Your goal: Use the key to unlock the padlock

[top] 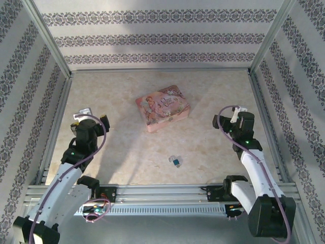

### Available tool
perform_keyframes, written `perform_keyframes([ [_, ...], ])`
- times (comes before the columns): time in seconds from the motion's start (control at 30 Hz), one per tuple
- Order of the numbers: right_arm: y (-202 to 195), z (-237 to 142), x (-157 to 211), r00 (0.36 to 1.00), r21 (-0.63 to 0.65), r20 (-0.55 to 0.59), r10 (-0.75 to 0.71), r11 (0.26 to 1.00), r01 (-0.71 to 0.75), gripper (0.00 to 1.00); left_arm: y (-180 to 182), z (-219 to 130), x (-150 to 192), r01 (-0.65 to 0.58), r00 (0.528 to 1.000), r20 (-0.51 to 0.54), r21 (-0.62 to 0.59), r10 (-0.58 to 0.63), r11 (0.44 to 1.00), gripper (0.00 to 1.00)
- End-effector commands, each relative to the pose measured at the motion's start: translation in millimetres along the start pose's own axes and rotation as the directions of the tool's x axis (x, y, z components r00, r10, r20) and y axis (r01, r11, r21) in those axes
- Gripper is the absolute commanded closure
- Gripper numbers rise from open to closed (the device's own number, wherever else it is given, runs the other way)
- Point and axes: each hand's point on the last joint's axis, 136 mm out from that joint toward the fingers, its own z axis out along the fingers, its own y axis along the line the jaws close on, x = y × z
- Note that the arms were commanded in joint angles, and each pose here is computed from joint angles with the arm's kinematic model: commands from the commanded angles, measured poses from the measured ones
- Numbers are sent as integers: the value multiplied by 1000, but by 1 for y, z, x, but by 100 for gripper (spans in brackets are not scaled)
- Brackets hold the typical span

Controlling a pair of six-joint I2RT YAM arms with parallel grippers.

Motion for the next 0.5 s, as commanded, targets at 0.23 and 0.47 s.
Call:
perform_keyframes([
  [0.23,-9,37,-17,955,0,280,-98,995,102,2,15,29,15,-106,987,110,-96,117,990,1],
  [0.47,8,46,-20,930,-94,351,-109,984,151,1,4,46,36,-113,990,81,-37,115,993,1],
])
